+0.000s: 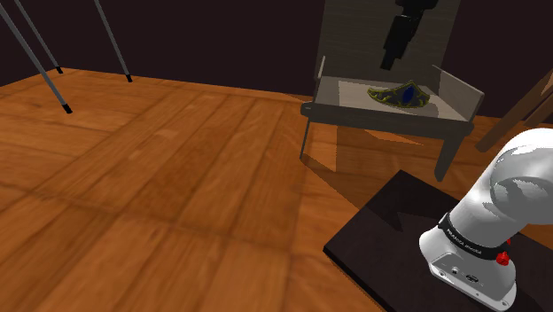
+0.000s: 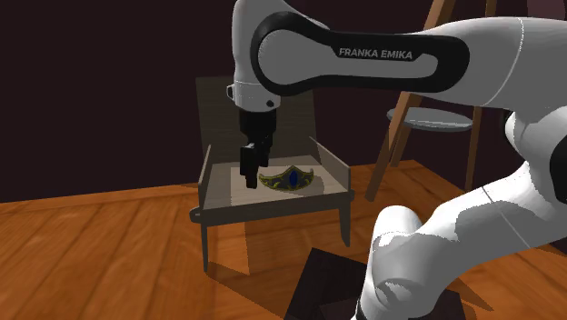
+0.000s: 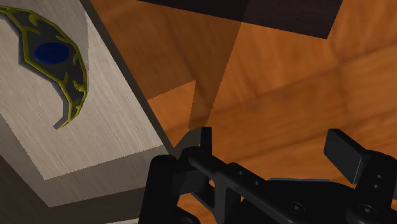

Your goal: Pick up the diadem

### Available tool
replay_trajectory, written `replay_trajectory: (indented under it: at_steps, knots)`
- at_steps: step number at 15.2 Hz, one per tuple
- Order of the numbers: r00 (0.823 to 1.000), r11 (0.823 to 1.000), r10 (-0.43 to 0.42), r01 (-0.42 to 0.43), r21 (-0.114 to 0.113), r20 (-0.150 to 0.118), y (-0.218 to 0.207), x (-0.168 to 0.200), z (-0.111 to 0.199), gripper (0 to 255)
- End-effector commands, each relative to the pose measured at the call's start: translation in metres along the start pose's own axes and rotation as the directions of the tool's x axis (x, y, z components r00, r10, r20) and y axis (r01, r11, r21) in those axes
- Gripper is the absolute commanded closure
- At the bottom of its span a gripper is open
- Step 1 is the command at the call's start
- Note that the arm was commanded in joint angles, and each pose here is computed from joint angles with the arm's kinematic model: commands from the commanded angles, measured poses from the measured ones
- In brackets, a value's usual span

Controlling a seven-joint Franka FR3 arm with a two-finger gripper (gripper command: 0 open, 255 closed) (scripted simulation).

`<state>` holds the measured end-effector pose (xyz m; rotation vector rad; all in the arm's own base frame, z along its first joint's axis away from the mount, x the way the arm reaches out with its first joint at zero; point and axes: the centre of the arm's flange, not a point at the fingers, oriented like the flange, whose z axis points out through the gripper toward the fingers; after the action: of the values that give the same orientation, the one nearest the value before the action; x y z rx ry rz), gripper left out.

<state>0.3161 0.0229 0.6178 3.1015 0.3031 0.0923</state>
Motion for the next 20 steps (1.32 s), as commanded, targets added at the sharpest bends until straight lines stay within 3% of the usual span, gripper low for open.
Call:
replay_trajectory:
  at_steps: [1, 10, 20]
  knots:
    - [1.000, 1.000, 0.000, 0.000, 0.000, 0.000, 0.000, 0.000, 0.000, 0]
    - [0.992, 0.996, -0.017, 0.005, 0.093, 0.125, 0.126, 0.020, 0.041, 0]
    - [0.965, 0.981, -0.049, -0.003, 0.196, 0.259, 0.261, 0.036, 0.103, 0]
